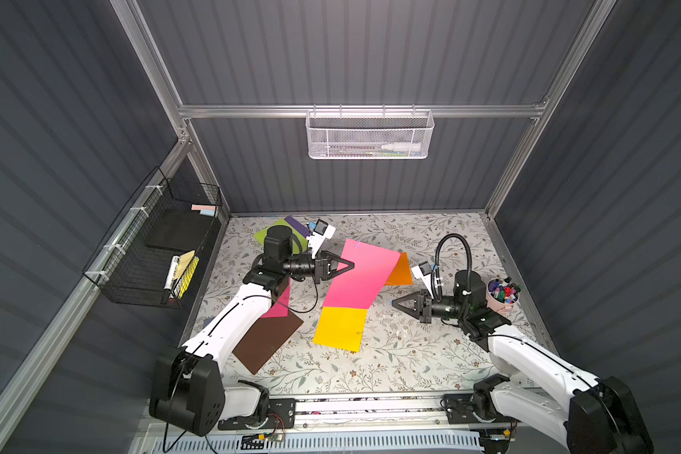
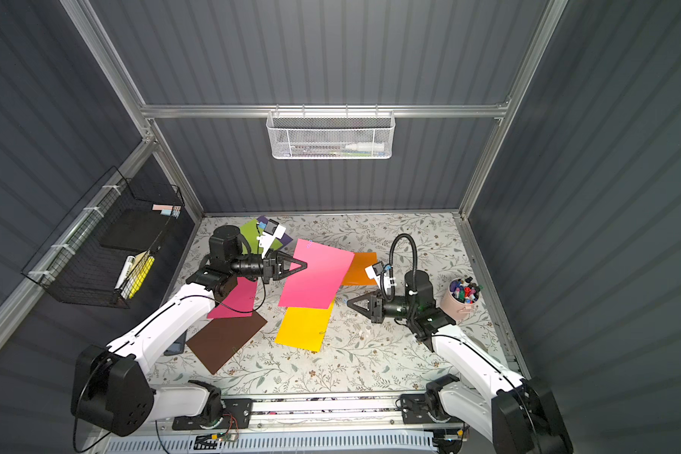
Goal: Unclip the paperclips from the documents
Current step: Place the paper clip at the center of the board.
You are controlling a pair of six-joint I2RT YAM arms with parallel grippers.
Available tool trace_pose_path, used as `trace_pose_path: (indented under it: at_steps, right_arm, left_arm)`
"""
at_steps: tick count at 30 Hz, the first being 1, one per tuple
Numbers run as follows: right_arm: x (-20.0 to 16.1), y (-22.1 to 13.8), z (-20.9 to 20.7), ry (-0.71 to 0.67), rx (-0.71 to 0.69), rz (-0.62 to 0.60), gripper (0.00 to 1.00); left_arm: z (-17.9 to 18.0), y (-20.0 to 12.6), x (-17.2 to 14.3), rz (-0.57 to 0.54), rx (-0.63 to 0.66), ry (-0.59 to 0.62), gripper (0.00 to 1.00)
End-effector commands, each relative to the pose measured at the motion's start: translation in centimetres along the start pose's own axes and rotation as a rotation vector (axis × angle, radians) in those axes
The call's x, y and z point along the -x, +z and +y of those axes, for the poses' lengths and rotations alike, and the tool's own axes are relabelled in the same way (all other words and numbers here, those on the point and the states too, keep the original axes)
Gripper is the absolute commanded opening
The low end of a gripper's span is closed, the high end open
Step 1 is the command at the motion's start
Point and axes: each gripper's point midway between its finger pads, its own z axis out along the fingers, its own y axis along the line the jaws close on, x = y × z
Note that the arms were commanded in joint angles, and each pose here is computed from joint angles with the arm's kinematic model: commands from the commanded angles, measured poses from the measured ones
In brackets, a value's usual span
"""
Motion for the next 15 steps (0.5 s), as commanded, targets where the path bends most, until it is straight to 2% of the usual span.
trace_pose_path:
  at_steps: [1,3,6,12,15]
  right_arm:
    - [-2.3,-1.0,-6.2,0.162,-0.28,0.025,0.04]
    - [-4.1,-1.8,-8.7,0.249,-0.411,0.048,0.03]
    - [-6.1,-2.8,-10.9,0.337,-0.532,0.064,0.03]
    - [-8.2,-4.5,-13.3,0.432,-0.71,0.122,0.02]
    - [-8.4,-4.8,-13.6,0.438,-0.742,0.145,0.13]
  left_arm:
    - [0.0,-0.1,0.8,0.005,0.016,0.046,0.0]
    - [0.7,0.0,0.5,0.02,0.039,0.052,0.0]
    - [2.0,0.1,0.2,0.028,0.088,0.059,0.0]
    - [4.2,0.4,-1.0,0.056,0.16,0.042,0.0]
    - [4.9,1.0,-1.8,0.084,0.194,0.043,0.0]
